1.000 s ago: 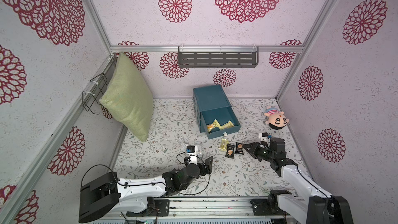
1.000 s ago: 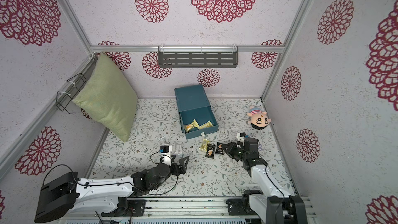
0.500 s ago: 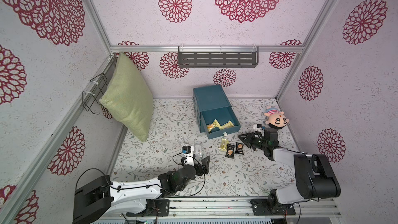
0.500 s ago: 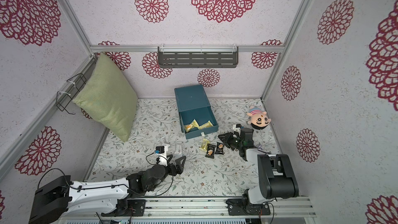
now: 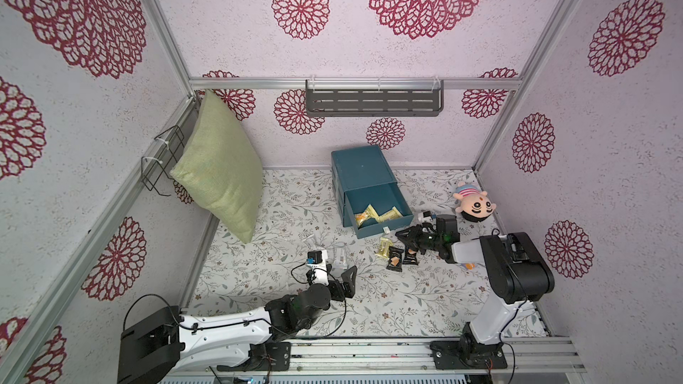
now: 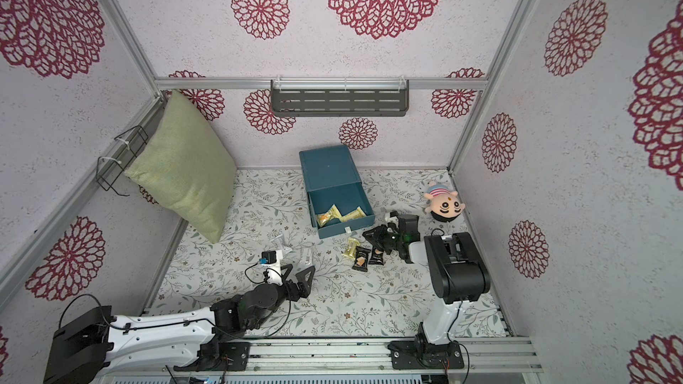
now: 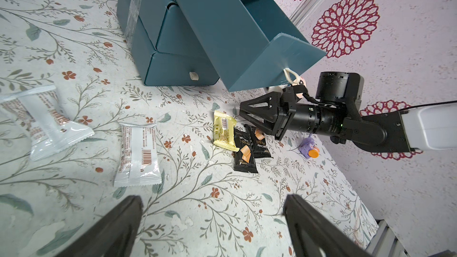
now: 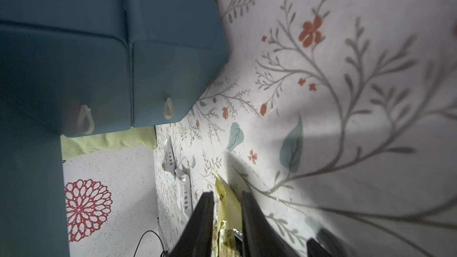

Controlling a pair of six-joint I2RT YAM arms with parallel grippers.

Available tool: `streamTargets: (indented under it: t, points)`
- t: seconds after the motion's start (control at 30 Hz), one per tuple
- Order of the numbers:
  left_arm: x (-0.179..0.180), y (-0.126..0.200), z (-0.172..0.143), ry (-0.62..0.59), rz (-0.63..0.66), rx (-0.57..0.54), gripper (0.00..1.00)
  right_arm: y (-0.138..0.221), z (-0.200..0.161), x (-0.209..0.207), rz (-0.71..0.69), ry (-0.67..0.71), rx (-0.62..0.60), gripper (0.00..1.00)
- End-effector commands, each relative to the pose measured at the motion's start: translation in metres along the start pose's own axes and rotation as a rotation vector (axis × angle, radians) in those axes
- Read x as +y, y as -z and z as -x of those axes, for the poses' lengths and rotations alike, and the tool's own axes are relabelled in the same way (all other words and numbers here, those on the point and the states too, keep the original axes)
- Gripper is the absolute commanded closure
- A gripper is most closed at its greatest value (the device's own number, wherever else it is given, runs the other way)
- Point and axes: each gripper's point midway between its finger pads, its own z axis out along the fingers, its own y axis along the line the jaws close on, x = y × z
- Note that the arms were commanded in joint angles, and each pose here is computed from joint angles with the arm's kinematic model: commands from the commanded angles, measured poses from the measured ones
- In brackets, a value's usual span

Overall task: Place the cookies into the drawer by color
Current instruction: Adjust the cookie at the center of the board.

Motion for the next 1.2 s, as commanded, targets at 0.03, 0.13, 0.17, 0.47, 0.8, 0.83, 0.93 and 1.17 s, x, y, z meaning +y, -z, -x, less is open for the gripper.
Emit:
streamTargets:
  t: [0.03, 0.13, 0.17, 0.47, 0.8, 0.83, 0.93, 1.17]
  points:
    - [0.003, 0.003, -0.001, -0.016, 0.015, 0.001, 0.02, -0.010, -0.010, 0.015, 0.042, 0.035, 0.038, 0.75]
    - [0.003, 0.003, 0.000, -0.013, 0.014, -0.002, 0.03, -0.013, -0.023, 0.015, 0.038, 0.042, 0.060, 0.76]
    - [0.004, 0.003, 0.000, -0.013, 0.015, -0.002, 0.02, -0.014, -0.028, 0.015, 0.038, 0.045, 0.066, 0.76]
    - [0.008, 0.007, 0.000, 0.001, 0.012, -0.006, 0.03, -0.015, -0.071, 0.013, 0.036, 0.056, 0.123, 0.76]
    - [0.011, 0.007, -0.002, -0.006, 0.024, 0.000, 0.03, -0.012, -0.120, 0.031, 0.054, 0.111, 0.187, 0.76]
    - [0.012, 0.007, -0.002, -0.004, 0.027, -0.002, 0.03, -0.012, -0.124, 0.033, 0.057, 0.116, 0.193, 0.76]
    - [0.013, 0.007, -0.003, -0.001, 0.030, 0.001, 0.02, -0.003, -0.124, 0.038, 0.056, 0.125, 0.158, 0.76]
    - [0.013, 0.007, -0.005, -0.006, 0.039, 0.016, 0.03, 0.012, -0.096, 0.036, -0.048, 0.182, 0.046, 0.71]
